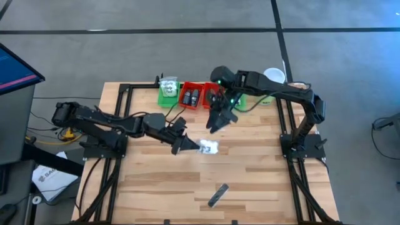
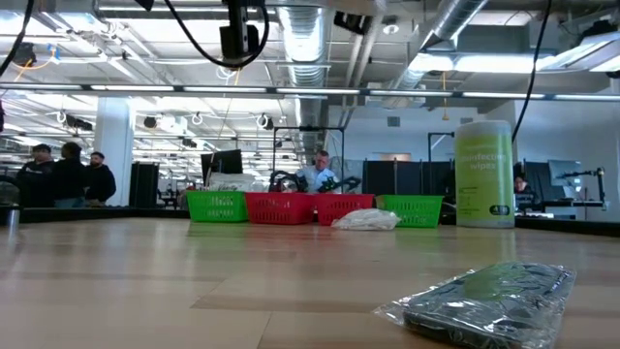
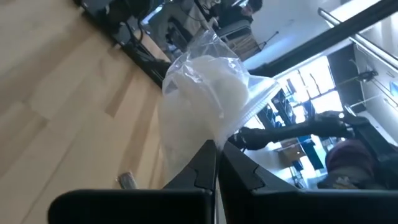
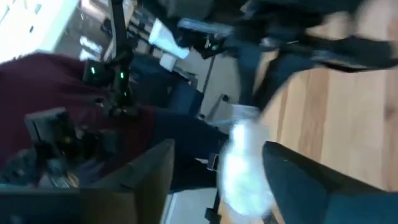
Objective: Pick & Place Travel size toiletries
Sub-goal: Put the cotton pack into the left green basket
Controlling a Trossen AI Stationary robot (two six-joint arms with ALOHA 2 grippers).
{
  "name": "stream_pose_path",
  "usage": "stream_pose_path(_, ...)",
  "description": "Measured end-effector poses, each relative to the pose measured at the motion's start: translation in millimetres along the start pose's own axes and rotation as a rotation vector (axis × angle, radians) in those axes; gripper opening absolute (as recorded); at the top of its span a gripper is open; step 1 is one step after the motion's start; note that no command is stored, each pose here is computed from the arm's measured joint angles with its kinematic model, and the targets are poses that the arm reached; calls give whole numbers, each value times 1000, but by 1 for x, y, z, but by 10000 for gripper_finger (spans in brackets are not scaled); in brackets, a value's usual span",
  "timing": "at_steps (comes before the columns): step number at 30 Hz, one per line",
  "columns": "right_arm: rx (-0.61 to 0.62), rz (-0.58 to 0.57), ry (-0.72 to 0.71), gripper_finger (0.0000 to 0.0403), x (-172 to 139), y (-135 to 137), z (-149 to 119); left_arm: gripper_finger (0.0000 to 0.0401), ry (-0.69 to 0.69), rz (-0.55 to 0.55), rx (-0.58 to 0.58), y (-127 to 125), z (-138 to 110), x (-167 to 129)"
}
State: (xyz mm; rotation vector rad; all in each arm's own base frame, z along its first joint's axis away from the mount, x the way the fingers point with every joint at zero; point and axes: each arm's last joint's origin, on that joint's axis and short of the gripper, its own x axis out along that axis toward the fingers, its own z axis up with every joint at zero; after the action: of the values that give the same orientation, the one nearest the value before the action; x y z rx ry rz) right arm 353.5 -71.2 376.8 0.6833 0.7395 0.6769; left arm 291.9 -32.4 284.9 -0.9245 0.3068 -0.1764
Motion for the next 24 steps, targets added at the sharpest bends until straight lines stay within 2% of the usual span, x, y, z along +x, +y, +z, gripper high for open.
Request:
stream_pose_path(3,-21,-22,24,269,12,7,-2,0,-9,11,-4,3,3,-1)
stream_pose_path(7,-14,-78,63,288,20,11,-8,0,-15,17,-9,7,8,-2)
stream_pose_path(14,4,-253,146,291,23,8,-21,0,0,3,-7,12,15,-4)
stream_pose_path(19,19,-270,179,291,20,6,-25,0,-5,11,17,14,18,-6)
stream_pose_path(22,25,-277,198,292,18,5,-28,0,-14,68,20,16,25,-21)
stream_pose_path(24,36,-296,201,292,15,3,-28,0,-7,157,15,21,30,-37)
